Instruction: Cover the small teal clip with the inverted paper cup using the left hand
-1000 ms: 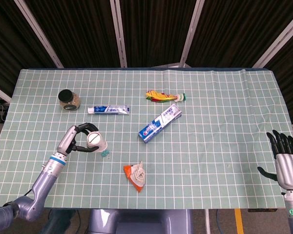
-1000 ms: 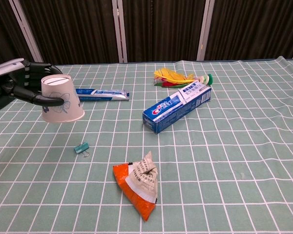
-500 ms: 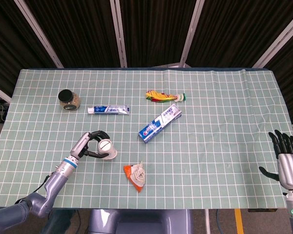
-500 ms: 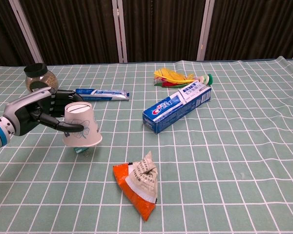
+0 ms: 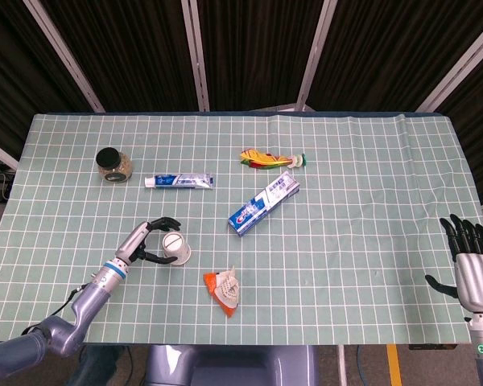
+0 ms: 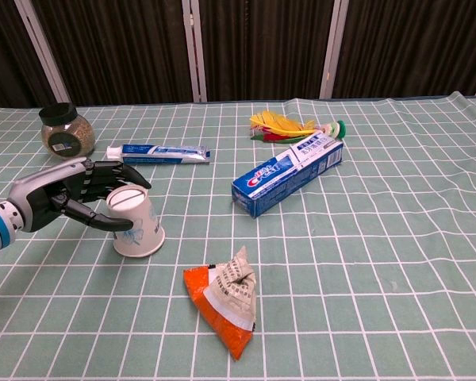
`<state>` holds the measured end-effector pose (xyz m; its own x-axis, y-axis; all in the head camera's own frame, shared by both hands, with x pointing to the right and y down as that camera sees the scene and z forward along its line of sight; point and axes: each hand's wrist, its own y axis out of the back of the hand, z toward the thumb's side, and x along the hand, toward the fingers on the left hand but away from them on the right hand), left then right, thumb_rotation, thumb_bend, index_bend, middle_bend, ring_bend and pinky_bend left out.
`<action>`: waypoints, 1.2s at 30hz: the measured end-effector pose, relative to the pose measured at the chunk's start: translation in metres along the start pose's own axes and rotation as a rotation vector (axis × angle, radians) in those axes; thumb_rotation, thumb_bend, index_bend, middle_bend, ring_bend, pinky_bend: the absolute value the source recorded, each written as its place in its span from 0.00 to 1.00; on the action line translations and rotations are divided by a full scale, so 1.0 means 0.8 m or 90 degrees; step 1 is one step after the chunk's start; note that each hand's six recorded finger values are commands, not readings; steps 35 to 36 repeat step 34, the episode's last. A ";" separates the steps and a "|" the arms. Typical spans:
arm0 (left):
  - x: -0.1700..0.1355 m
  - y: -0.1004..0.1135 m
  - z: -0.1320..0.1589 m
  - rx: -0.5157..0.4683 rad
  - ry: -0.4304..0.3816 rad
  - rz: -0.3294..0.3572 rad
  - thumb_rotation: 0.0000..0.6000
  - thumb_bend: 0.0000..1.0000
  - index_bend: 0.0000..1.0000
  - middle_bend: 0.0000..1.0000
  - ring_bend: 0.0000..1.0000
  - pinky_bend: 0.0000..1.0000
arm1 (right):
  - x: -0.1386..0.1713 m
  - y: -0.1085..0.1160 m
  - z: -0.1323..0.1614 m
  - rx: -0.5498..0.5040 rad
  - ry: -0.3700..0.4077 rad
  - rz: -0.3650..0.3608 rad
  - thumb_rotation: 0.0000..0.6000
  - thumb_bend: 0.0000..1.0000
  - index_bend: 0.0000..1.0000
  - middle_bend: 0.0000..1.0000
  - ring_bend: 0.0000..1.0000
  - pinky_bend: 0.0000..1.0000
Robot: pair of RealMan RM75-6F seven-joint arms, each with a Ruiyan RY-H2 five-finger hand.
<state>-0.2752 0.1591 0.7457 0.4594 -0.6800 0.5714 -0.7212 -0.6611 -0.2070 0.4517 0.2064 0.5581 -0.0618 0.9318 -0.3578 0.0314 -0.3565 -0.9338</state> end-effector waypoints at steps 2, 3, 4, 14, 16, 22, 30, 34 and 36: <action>-0.001 -0.001 0.000 0.007 -0.001 -0.005 1.00 0.00 0.05 0.00 0.00 0.00 | 0.000 0.000 0.000 0.000 -0.001 0.000 1.00 0.00 0.00 0.00 0.00 0.00; -0.002 -0.001 0.000 0.009 -0.002 -0.006 1.00 0.00 0.02 0.00 0.00 0.00 | 0.000 0.000 0.000 -0.001 -0.001 -0.001 1.00 0.00 0.00 0.00 0.00 0.00; -0.003 -0.001 0.000 0.011 -0.003 -0.008 1.00 0.00 0.00 0.00 0.00 0.00 | 0.000 0.001 -0.001 -0.001 -0.001 -0.001 1.00 0.00 0.00 0.00 0.00 0.00; -0.031 0.032 0.031 0.047 -0.074 0.023 1.00 0.00 0.00 0.00 0.00 0.00 | 0.003 0.004 0.003 -0.007 0.008 -0.004 1.00 0.00 0.00 0.00 0.00 0.00; -0.041 0.045 0.043 0.075 -0.096 0.037 1.00 0.00 0.00 0.00 0.00 0.00 | 0.004 0.005 0.004 -0.008 0.009 -0.005 1.00 0.00 0.00 0.00 0.00 0.00; -0.069 0.079 0.059 0.192 -0.113 0.069 1.00 0.00 0.00 0.00 0.00 0.00 | 0.006 0.008 0.009 -0.016 0.018 -0.008 1.00 0.00 0.00 0.00 0.00 0.00; -0.124 0.122 0.058 0.479 -0.048 0.165 1.00 0.00 0.00 0.00 0.00 0.00 | 0.010 0.008 0.022 -0.020 0.037 -0.007 1.00 0.00 0.00 0.00 0.00 0.00; -0.169 0.143 0.054 0.642 0.035 0.239 1.00 0.00 0.00 0.00 0.00 0.00 | 0.010 0.008 0.026 -0.020 0.042 -0.007 1.00 0.00 0.00 0.00 0.00 0.00; -0.169 0.143 0.054 0.642 0.035 0.239 1.00 0.00 0.00 0.00 0.00 0.00 | 0.010 0.008 0.026 -0.020 0.042 -0.007 1.00 0.00 0.00 0.00 0.00 0.00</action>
